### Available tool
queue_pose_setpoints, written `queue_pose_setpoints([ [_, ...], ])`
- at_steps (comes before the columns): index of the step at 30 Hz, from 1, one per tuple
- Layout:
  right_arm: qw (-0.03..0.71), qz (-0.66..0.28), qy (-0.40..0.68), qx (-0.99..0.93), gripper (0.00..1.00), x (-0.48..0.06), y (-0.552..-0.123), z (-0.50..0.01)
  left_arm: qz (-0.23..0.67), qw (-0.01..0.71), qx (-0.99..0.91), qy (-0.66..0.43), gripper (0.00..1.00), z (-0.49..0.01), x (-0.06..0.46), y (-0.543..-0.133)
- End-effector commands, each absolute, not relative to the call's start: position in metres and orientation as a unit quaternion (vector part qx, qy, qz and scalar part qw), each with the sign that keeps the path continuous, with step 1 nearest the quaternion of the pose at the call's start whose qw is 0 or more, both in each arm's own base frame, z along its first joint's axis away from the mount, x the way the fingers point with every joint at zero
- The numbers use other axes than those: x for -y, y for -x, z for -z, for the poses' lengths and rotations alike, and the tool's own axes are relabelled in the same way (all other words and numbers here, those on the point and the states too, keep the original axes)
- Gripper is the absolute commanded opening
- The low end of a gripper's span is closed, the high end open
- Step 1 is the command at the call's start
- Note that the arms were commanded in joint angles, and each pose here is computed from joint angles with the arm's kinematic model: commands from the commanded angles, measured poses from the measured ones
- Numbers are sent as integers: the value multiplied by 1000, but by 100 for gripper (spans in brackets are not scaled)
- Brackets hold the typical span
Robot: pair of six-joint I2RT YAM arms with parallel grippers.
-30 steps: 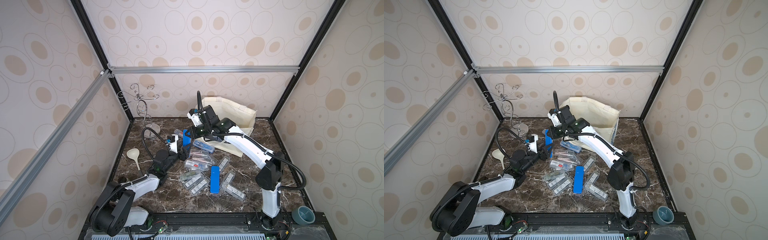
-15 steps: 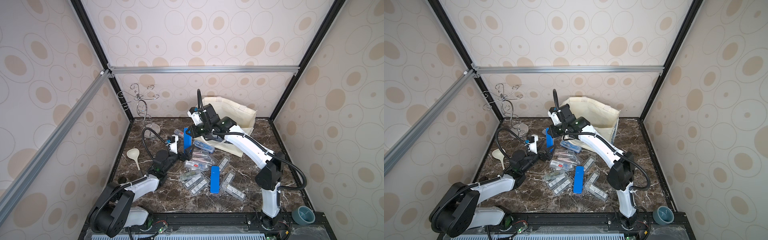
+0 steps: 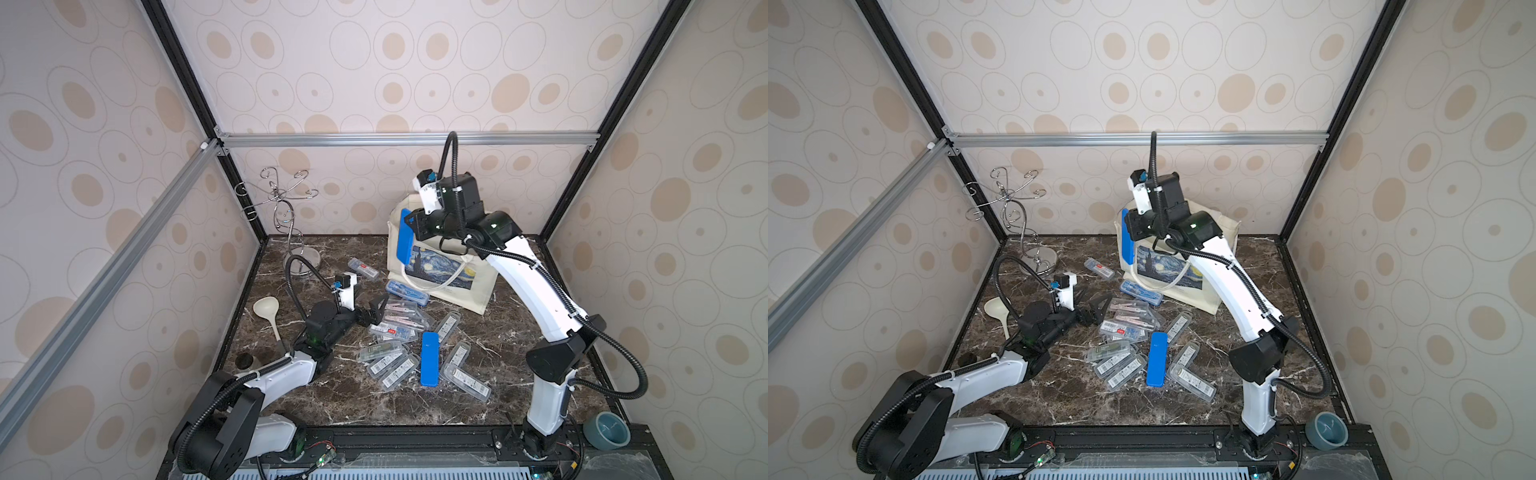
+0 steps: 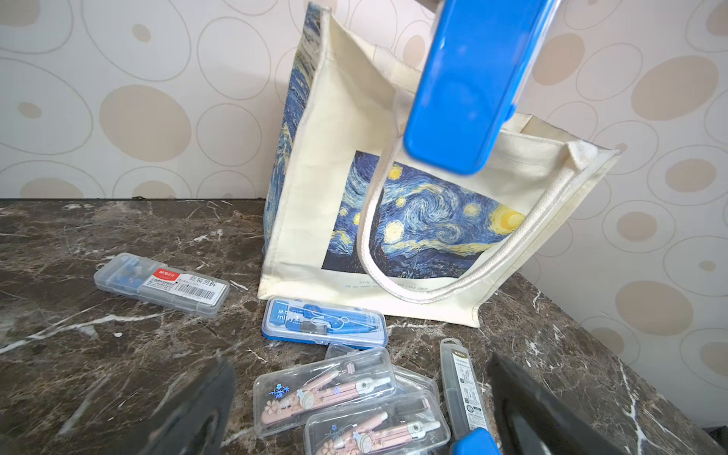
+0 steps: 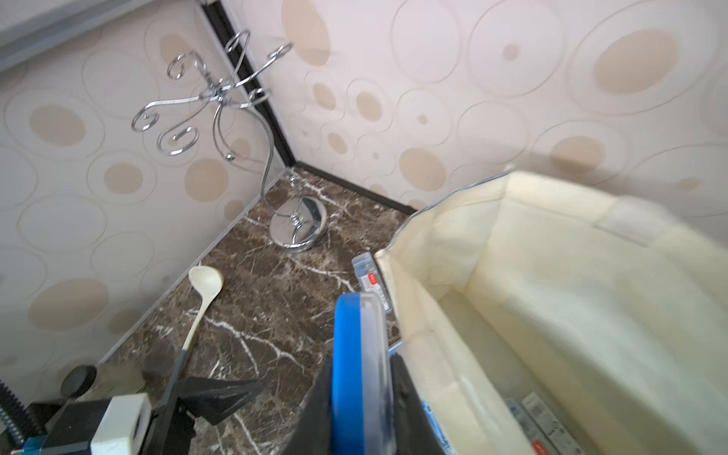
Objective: Put the compass set into the canvas bag
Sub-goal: Pick up the compass set at the center of the board, then place the compass set in the canvas bag.
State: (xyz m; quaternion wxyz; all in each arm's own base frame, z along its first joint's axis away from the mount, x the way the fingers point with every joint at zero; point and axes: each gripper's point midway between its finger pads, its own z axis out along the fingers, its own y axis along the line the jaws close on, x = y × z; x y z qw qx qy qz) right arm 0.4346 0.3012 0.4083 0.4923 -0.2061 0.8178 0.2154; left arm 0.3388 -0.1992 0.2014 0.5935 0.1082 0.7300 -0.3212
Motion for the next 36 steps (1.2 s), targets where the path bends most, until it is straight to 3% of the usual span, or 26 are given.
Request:
queue_pose_setpoints([
  [1,559,-192,189,-784,8,-265,-432,-466,327,595,-728,-96,100,-206,197,-337],
  [5,596,-160,161,-770,8,-228,-445,-488,325,592,-732,-91,100,-204,196,-337],
  [10,600,-97,133,-783,8,-190,-466,-477,321,590,-736,-86,100,-201,194,-337],
  [18,518,8,113,-848,8,-160,-502,-374,312,580,-749,-74,100,-192,192,-341],
  [28,410,66,102,-904,6,-144,-512,-256,306,558,-768,-72,100,-178,194,-344],
  [36,347,63,75,-933,7,-122,-504,-209,269,526,-806,-33,100,-157,183,-356],
])
